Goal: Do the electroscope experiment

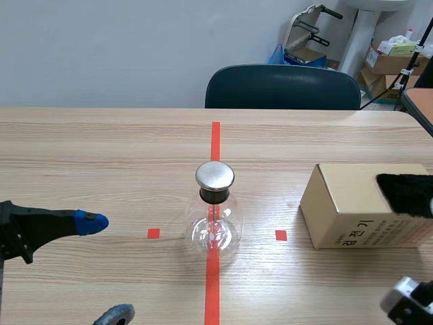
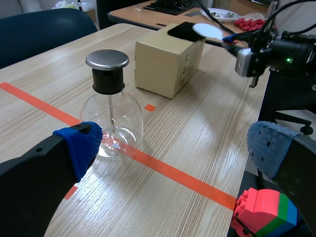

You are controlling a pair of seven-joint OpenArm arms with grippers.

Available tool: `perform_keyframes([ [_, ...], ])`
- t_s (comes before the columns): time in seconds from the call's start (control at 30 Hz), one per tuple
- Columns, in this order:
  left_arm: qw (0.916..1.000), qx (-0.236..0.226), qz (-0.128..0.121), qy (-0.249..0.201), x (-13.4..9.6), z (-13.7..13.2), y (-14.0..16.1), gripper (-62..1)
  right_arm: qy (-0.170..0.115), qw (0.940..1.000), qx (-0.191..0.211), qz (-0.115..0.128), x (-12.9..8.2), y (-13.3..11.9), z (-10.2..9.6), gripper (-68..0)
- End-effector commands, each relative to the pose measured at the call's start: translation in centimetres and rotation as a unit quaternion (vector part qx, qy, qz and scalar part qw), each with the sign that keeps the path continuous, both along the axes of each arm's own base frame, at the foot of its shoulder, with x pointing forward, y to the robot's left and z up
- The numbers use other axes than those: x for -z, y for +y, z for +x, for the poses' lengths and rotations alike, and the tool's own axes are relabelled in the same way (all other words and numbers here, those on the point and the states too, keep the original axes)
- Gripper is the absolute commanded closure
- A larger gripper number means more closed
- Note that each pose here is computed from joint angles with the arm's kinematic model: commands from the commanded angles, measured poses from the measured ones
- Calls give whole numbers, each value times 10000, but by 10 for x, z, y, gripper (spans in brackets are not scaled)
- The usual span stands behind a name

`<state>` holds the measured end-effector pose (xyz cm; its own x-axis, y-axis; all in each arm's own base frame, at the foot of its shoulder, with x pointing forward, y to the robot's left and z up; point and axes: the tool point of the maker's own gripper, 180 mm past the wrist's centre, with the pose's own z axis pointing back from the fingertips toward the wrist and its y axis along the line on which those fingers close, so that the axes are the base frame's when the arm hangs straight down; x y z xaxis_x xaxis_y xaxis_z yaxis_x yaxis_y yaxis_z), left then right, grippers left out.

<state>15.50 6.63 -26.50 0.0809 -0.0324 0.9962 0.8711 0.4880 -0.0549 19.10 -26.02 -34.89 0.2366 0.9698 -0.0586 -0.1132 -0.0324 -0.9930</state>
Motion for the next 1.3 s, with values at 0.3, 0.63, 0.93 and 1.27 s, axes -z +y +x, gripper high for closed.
perform_keyframes([
  [0.3,9999,24,-161,-1,-5,-3,-5,-623,-347,9978,-519,-205,-18,14,11,-8],
  [0.63,9999,25,-159,-1,-5,-3,-5,-623,-358,9942,-982,-268,-19,29,18,-8],
  [0.93,9999,25,-159,-1,-5,-3,-5,-623,-293,9874,-1530,-282,-17,48,18,-8],
  [1.27,9999,23,-160,-2,-5,-2,-5,-623,-334,9941,-976,-333,-19,28,18,-8],
])
